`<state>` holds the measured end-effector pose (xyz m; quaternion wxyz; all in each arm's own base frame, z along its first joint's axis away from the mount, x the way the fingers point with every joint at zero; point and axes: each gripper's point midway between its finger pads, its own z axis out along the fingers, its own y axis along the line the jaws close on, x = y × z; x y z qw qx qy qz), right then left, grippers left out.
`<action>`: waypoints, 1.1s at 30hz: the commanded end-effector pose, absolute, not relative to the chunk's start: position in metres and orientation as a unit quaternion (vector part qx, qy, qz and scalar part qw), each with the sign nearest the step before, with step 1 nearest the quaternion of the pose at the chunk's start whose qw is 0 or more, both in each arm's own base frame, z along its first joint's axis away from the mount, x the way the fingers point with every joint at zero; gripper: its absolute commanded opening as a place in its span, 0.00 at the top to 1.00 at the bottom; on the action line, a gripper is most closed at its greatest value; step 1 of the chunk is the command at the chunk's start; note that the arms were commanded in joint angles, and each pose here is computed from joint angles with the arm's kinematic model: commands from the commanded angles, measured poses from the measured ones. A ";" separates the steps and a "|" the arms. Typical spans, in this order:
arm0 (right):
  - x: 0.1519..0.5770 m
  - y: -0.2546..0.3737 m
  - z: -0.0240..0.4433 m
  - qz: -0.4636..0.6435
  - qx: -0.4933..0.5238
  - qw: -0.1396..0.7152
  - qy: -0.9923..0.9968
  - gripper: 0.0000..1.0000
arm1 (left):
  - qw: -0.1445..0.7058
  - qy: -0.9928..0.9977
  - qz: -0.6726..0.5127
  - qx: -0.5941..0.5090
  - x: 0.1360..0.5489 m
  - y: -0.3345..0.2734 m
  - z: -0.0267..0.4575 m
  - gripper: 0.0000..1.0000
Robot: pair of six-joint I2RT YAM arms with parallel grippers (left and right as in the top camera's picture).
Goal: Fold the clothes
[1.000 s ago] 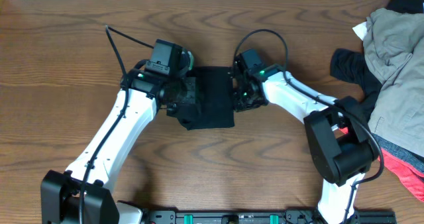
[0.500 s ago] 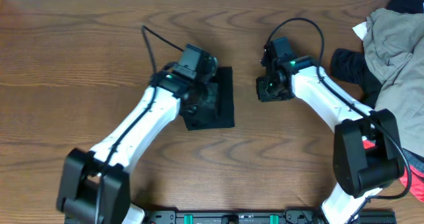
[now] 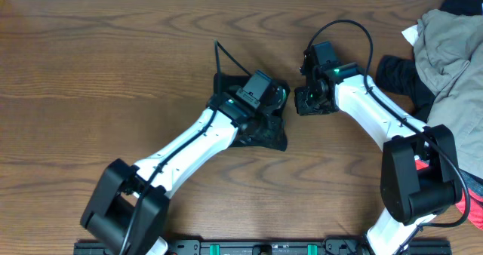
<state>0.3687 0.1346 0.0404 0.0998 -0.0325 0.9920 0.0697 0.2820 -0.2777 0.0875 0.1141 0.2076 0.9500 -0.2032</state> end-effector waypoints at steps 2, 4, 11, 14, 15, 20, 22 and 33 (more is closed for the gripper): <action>0.371 0.132 0.048 0.073 -0.064 0.111 0.989 0.69 | 0.198 0.948 -0.180 0.175 0.315 -0.243 0.138 0.42; 0.372 0.145 0.053 0.104 -0.106 0.115 0.982 0.69 | 0.230 0.952 -0.144 0.142 0.330 -0.213 0.151 0.42; 0.384 0.190 0.078 0.214 -0.168 0.156 0.950 0.64 | 0.249 0.962 -0.095 0.053 0.360 -0.146 0.153 0.42; 0.391 0.199 0.083 0.222 -0.178 0.176 0.942 0.63 | 0.208 0.970 -0.119 0.045 0.353 -0.149 0.137 0.42; 0.394 0.202 0.085 0.224 -0.182 0.184 0.940 0.63 | 0.193 0.971 -0.133 0.045 0.349 -0.154 0.132 0.42; 0.398 0.222 0.092 0.234 -0.211 0.212 0.925 0.63 | 0.135 0.978 -0.151 0.047 0.335 -0.165 0.107 0.42; 0.398 0.227 0.093 0.233 -0.217 0.216 0.923 0.64 | 0.119 0.981 -0.146 0.042 0.333 -0.164 0.097 0.42; 0.388 0.226 0.088 0.226 -0.218 0.195 0.929 0.64 | 0.019 0.979 -0.198 0.037 0.311 -0.184 0.061 0.42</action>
